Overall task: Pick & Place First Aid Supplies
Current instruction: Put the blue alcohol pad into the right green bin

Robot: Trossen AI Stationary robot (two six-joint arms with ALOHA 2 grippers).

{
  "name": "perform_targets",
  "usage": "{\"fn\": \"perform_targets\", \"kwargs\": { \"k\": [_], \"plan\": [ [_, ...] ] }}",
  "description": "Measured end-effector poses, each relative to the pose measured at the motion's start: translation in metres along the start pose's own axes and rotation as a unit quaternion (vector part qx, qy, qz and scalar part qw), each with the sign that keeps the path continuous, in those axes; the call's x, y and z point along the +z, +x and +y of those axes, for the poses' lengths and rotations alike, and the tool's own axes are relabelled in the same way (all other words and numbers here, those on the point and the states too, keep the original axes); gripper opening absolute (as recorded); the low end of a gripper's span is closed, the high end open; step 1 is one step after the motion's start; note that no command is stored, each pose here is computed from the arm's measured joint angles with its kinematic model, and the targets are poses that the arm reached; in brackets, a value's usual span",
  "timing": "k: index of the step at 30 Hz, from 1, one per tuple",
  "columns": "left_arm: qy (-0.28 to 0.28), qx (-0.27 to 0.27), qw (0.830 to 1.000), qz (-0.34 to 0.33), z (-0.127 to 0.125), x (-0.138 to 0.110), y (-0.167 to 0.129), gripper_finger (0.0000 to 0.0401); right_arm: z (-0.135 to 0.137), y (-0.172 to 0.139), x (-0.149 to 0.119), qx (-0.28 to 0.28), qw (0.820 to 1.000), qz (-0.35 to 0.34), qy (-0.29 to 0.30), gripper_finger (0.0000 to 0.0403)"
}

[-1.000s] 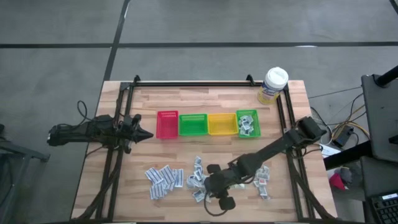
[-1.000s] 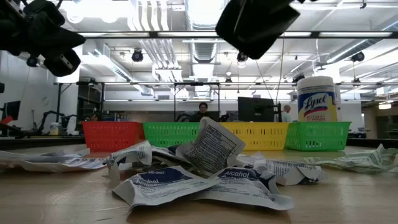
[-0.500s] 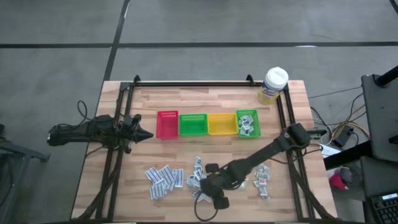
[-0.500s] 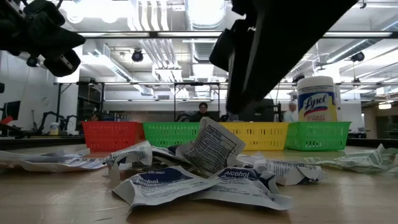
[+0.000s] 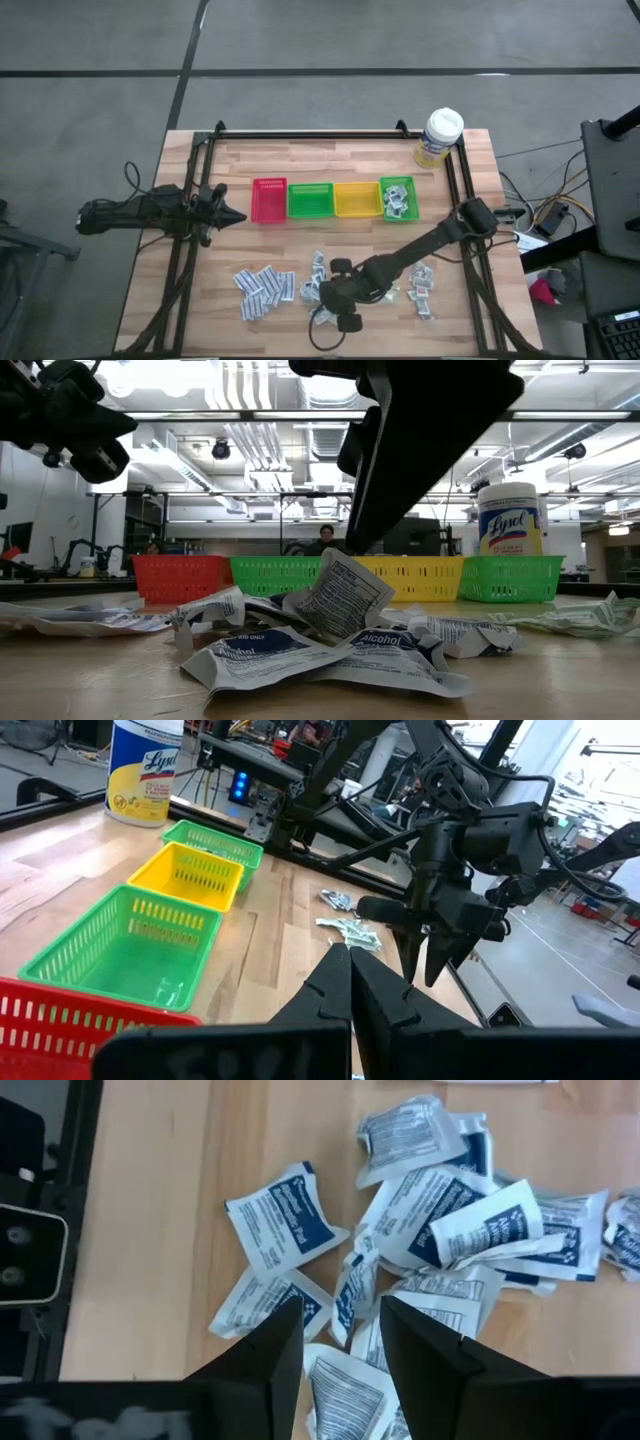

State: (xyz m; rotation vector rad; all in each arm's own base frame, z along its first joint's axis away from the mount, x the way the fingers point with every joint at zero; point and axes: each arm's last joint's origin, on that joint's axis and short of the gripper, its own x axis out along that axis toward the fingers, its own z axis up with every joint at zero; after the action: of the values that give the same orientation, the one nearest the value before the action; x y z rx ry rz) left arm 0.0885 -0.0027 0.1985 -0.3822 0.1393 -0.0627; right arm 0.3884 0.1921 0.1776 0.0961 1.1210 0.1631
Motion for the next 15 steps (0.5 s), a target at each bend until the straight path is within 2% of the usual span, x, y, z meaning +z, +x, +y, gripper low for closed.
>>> {"fn": "perform_targets", "kwargs": {
  "k": [15],
  "plan": [
    [0.0, 0.0, 1.0, 0.0, 0.0, 0.0, 0.0, 0.0, -0.0024, 0.0084, 0.0001, 0.001, 1.0, -0.004, 0.012, 0.0135]
  ]
}}
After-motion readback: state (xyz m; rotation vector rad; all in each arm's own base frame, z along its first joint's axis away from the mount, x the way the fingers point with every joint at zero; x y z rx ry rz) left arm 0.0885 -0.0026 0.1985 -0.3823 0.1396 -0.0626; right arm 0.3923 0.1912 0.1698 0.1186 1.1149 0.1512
